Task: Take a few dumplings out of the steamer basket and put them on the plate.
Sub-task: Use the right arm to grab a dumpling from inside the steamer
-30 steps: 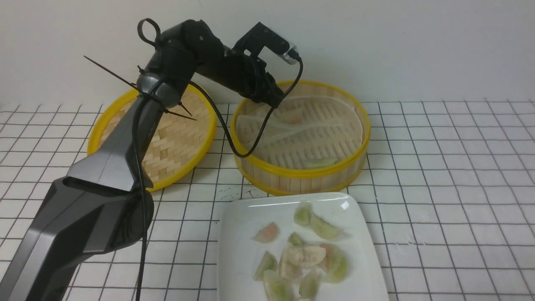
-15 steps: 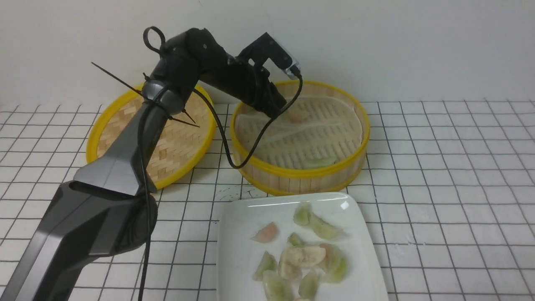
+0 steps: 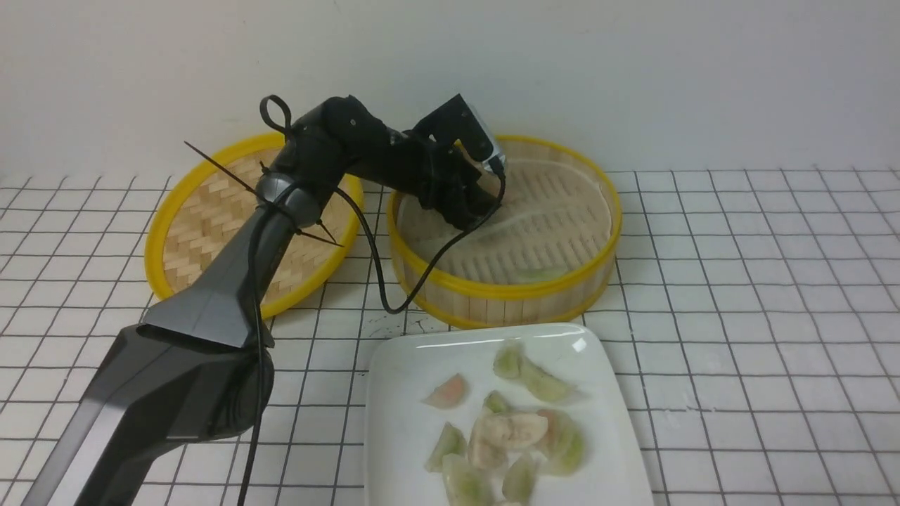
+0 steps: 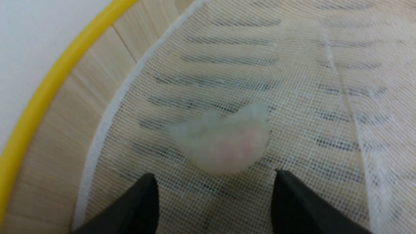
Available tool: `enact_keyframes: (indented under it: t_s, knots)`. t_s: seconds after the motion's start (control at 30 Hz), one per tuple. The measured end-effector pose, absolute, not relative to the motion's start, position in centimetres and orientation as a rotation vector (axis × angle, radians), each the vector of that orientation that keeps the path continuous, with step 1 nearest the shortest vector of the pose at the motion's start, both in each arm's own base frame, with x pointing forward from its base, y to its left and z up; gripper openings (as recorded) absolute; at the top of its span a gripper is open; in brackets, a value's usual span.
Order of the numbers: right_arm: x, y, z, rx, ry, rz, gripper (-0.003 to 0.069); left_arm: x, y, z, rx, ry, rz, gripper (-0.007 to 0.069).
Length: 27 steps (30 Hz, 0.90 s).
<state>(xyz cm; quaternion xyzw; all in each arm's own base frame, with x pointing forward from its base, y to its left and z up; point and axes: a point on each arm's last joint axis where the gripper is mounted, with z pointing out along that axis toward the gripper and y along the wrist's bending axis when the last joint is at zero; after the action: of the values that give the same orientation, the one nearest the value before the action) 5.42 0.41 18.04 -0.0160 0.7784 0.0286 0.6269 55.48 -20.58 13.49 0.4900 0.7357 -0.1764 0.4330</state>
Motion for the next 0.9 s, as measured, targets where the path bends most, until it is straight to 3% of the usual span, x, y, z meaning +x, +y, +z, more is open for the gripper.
enact_keyframes:
  t_s: [0.27,0.37,0.4,0.5,0.6,0.7,0.9]
  knots:
    - [5.4,0.4,18.0,-0.037,1.785,0.065,-0.0015,55.7,-20.8,13.2,1.233,1.765,-0.416,0.0426]
    - [5.4,0.4,18.0,-0.037,1.785,0.065,-0.0015,55.7,-20.8,13.1,1.233,1.765,-0.426,0.0393]
    - [5.4,0.4,18.0,-0.037,1.785,0.065,-0.0015,55.7,-20.8,13.1,1.232,1.766,-0.430,0.0369]
    - [5.4,0.4,18.0,-0.037,1.785,0.065,-0.0015,55.3,-20.9,13.1,1.210,1.820,-0.494,0.0160]
    - [5.4,0.4,18.0,-0.037,1.785,0.065,-0.0015,55.0,-20.6,13.8,1.204,1.887,-0.538,0.0049]
    - [5.4,0.4,18.0,-0.037,1.785,0.065,-0.0015,54.4,-19.7,15.8,1.176,1.976,-0.600,0.0002]
    - [5.4,0.4,18.0,-0.037,1.785,0.065,-0.0015,53.4,-17.2,22.9,0.980,2.097,-0.690,-0.0006]
